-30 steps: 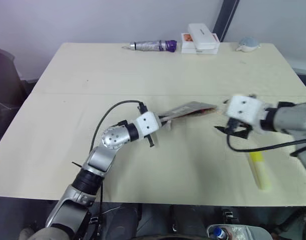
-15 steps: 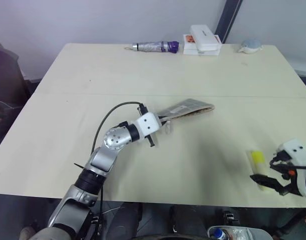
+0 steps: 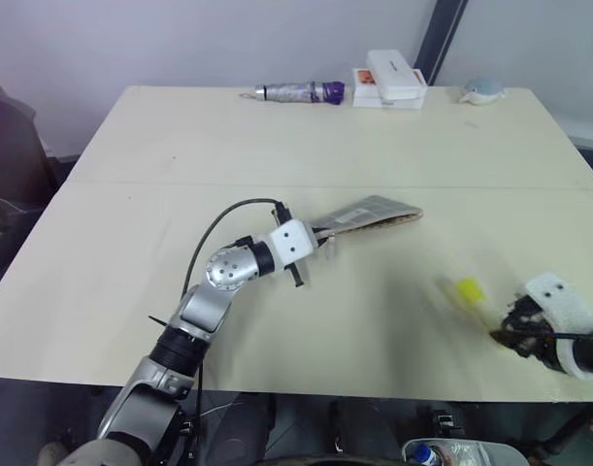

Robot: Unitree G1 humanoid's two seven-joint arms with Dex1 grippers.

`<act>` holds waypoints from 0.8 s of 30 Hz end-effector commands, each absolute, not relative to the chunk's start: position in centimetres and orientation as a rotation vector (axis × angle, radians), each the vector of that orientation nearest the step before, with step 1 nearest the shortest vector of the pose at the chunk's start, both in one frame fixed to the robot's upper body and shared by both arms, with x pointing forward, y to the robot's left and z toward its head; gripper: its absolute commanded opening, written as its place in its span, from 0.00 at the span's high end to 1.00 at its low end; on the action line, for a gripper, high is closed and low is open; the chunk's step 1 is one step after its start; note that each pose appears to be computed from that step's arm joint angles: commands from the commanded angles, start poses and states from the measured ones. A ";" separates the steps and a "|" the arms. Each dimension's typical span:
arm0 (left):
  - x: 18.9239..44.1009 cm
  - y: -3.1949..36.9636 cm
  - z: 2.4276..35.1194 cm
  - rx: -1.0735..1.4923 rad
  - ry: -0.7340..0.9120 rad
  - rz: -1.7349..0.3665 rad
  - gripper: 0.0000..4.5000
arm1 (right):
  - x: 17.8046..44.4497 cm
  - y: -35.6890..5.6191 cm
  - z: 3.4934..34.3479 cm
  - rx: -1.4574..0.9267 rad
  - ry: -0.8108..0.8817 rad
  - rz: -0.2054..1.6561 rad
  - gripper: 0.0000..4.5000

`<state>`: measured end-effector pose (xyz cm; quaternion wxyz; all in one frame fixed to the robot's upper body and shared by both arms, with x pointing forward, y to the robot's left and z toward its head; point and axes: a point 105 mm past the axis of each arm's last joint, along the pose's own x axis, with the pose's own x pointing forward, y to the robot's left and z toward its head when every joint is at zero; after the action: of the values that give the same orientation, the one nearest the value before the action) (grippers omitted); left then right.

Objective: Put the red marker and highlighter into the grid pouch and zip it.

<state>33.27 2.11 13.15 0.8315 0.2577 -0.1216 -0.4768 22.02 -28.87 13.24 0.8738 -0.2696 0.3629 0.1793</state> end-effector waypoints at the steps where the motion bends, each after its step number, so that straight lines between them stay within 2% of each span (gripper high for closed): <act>1: 32.8 2.0 14.4 0.542 -0.316 -1.014 1.00 | 25.0 -26.7 17.4 -0.833 0.541 0.442 0.82; 3: 32.7 1.9 14.4 0.542 -0.318 -1.012 1.00 | 26.3 -25.6 19.1 -0.900 0.465 0.467 0.82; 5: 32.7 1.8 14.5 0.542 -0.320 -1.010 1.00 | 26.8 -24.7 19.5 -0.939 0.444 0.510 0.82; 15: 32.0 1.3 14.7 0.531 -0.336 -1.025 1.00 | 28.8 -23.3 19.1 -1.021 0.439 0.561 0.82; 24: 31.4 0.9 14.7 0.536 -0.338 -1.051 1.00 | 29.2 -23.5 18.0 -1.087 0.483 0.577 0.82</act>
<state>32.05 1.46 13.22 0.8258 0.2533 -0.1281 -0.4873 28.91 -23.49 16.76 0.7964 -0.4793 0.2412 0.2790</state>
